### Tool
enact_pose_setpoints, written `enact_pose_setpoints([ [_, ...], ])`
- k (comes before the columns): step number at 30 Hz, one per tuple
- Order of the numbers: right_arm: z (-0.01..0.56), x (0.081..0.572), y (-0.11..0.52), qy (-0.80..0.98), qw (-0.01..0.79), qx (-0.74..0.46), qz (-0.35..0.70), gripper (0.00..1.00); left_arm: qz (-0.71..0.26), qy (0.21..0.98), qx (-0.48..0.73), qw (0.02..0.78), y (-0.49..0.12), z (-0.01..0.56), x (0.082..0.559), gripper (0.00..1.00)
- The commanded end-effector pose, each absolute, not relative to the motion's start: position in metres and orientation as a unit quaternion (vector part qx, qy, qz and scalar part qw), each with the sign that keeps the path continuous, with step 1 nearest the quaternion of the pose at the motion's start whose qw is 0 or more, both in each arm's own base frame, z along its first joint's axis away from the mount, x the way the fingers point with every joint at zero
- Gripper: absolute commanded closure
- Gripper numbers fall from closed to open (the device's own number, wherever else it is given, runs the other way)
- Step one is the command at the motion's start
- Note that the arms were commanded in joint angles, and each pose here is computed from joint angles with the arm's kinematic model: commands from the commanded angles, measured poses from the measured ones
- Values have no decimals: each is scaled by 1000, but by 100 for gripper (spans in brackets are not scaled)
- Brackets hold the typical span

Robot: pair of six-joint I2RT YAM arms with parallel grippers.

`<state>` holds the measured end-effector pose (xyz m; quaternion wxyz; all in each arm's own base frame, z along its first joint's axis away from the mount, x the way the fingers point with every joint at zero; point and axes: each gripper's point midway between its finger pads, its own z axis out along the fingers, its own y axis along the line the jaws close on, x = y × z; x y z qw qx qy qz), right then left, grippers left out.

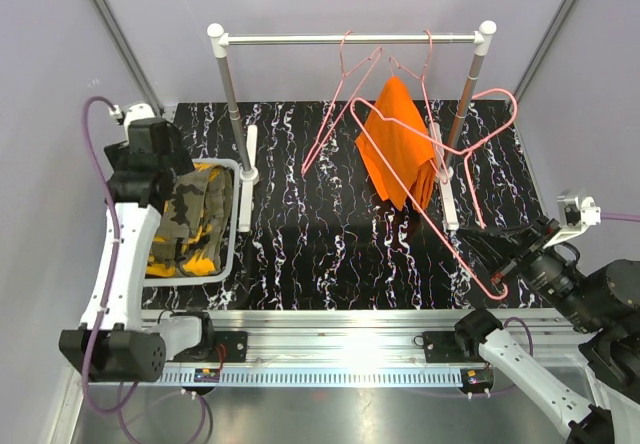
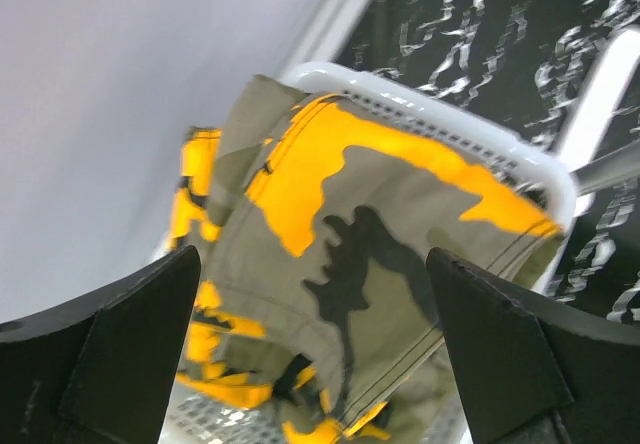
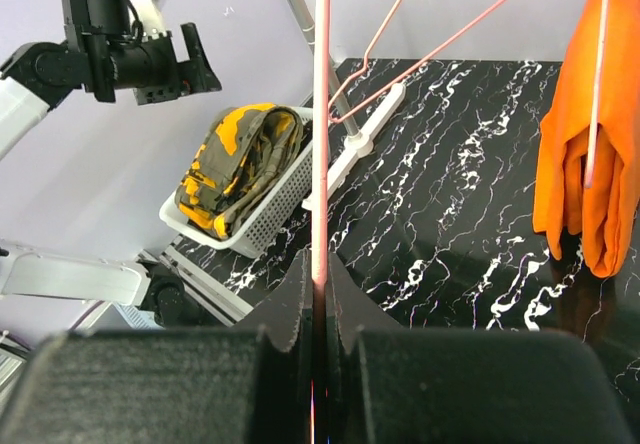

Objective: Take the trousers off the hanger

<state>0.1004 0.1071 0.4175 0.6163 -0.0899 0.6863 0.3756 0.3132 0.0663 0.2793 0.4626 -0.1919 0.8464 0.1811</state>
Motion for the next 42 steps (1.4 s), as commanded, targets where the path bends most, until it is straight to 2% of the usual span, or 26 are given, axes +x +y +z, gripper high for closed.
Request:
enact_pose_setpoints([
  [1, 429, 111, 110, 679, 629, -94, 367, 100, 45, 883, -214, 414, 51, 229, 344, 1],
  [2, 428, 114, 113, 682, 626, -96, 365, 100, 27, 906, -225, 358, 50, 193, 353, 1],
  [7, 431, 128, 113, 686, 635, -98, 341, 100, 10, 948, -240, 209, 50, 86, 346, 1],
  [11, 432, 152, 115, 699, 637, -87, 313, 100, -29, 959, -242, 145, 31, 43, 338, 1],
  [14, 436, 164, 120, 700, 639, -83, 308, 100, -9, 966, -236, 108, 33, 27, 326, 1],
  [18, 446, 172, 129, 700, 635, -86, 314, 100, 21, 954, -246, 169, 46, 61, 334, 1],
  [22, 445, 188, 127, 721, 628, -76, 283, 100, 27, 928, -244, 281, 54, 134, 338, 1],
  [23, 442, 197, 126, 730, 625, -69, 266, 100, 35, 912, -247, 325, 59, 164, 333, 1],
  [26, 440, 212, 118, 745, 625, -53, 226, 100, 62, 879, -261, 393, 69, 214, 311, 1],
  [33, 439, 245, 100, 766, 629, -22, 134, 100, 58, 830, -262, 489, 64, 275, 249, 1],
  [42, 434, 304, 134, 750, 648, -26, 127, 100, 9, 809, -209, 549, 36, 311, 193, 1],
])
